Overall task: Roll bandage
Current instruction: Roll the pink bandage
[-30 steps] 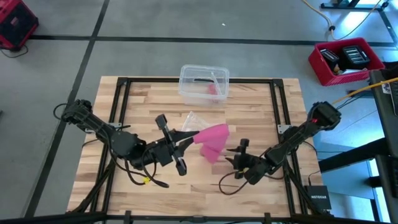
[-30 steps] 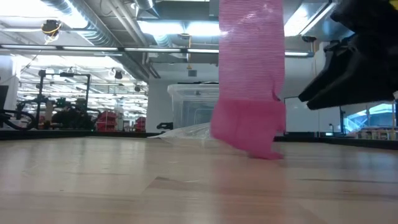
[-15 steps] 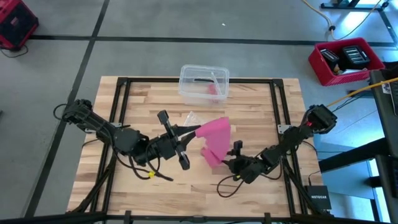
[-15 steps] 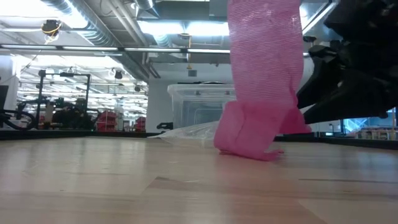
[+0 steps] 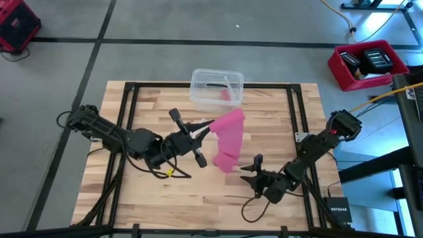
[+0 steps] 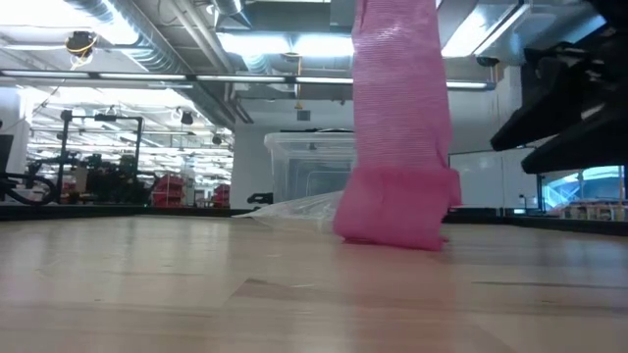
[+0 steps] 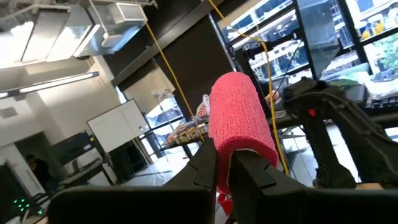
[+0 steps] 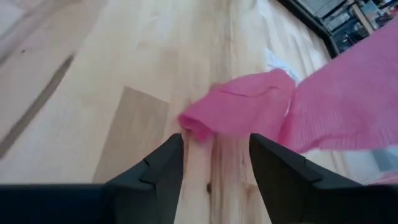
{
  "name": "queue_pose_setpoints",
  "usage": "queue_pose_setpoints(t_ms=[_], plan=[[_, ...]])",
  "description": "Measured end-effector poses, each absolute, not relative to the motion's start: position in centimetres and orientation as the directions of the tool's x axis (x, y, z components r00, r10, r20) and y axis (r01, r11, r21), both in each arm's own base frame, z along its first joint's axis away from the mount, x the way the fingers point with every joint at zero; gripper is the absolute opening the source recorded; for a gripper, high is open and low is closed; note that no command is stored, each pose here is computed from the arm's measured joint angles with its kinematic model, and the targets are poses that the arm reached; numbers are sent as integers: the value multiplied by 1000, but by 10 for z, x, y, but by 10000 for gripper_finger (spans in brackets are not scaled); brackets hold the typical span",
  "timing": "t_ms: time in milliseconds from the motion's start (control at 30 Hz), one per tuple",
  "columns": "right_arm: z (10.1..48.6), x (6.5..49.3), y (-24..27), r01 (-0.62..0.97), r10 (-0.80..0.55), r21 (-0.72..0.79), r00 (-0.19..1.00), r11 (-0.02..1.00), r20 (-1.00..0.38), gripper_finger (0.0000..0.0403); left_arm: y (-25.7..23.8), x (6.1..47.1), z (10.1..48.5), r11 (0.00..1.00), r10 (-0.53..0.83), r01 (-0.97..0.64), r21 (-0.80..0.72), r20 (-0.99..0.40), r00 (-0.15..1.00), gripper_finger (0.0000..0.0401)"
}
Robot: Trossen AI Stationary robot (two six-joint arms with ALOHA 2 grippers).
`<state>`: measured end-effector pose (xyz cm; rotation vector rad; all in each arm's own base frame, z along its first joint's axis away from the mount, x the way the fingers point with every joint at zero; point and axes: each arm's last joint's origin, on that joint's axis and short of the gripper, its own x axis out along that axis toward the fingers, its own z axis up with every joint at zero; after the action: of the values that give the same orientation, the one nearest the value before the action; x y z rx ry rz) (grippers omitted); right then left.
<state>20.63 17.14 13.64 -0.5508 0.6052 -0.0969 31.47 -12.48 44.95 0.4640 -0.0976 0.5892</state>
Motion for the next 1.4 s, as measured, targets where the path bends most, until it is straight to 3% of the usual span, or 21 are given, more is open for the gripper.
queue_pose_setpoints(t_ms=[267, 667, 800, 1033, 1400], plan=[[133, 223, 149, -61, -357, -640, 787, 766, -503, 186, -129, 314, 449, 744, 486, -534, 402, 223, 845, 17], [131, 240, 124, -139, -315, -594, 740, 793, -594, 181, -129, 314, 449, 743, 485, -532, 405, 222, 846, 17], [132, 242, 123, -122, -315, -588, 748, 800, -585, 141, -129, 314, 449, 743, 485, -533, 405, 222, 846, 17], [130, 241, 125, -140, -266, -530, 741, 836, -616, 11, -128, 313, 451, 738, 487, -541, 404, 235, 841, 17], [130, 239, 131, -167, -204, -472, 743, 866, -638, 12, -128, 287, 514, 690, 494, -612, 387, 368, 788, 17]])
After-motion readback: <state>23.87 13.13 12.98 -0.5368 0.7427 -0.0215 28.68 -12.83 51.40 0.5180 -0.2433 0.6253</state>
